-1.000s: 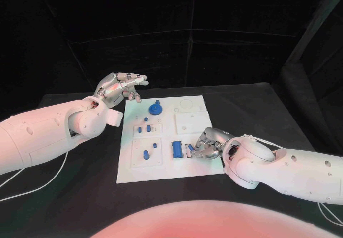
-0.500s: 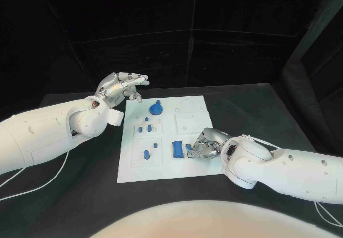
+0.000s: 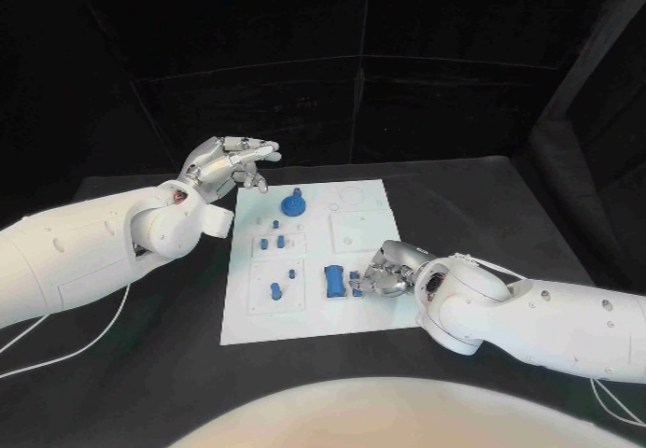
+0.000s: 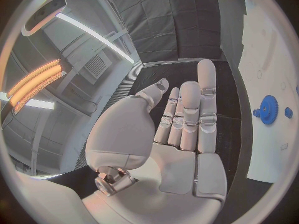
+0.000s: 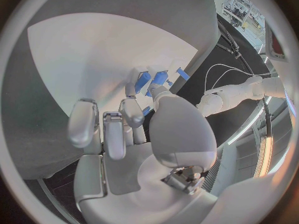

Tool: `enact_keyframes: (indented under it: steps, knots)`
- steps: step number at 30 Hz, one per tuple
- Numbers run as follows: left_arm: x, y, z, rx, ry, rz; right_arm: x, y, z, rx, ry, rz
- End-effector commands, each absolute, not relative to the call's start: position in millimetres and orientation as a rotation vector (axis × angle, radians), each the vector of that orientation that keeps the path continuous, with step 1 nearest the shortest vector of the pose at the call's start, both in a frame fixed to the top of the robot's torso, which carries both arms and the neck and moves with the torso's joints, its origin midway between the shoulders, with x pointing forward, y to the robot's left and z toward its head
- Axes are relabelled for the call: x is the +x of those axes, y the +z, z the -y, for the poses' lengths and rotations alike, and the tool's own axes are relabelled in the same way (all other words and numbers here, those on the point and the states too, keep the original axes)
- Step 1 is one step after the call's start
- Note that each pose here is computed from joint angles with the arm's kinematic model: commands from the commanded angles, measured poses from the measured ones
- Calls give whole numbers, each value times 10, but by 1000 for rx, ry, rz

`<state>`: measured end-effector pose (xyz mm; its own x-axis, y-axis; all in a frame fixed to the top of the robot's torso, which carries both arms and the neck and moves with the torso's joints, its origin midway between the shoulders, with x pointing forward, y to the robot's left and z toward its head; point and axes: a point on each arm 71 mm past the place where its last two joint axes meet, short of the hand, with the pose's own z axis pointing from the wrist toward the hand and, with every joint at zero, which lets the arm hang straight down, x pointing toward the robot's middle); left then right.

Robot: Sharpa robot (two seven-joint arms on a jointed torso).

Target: Assemble the parts on the task board

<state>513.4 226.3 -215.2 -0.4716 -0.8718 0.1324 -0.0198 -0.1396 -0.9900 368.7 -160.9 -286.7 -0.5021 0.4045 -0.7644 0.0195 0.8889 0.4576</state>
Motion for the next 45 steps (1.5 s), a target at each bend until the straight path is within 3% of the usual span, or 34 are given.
enact_keyframes:
  steps: [1,20,45]
  knots:
    - [5135,-2141,-2250,-1030,-1701,-1483,3698,-2847,1601,305,491,-2034]
    - [5135,-2144,-2262,-1032,-1698,-1485,3628,-2806,1663,208,551,-2055]
    - [5135,-2153,-2258,-1032,-1696,-1481,3761,-2947,1713,205,473,-2095]
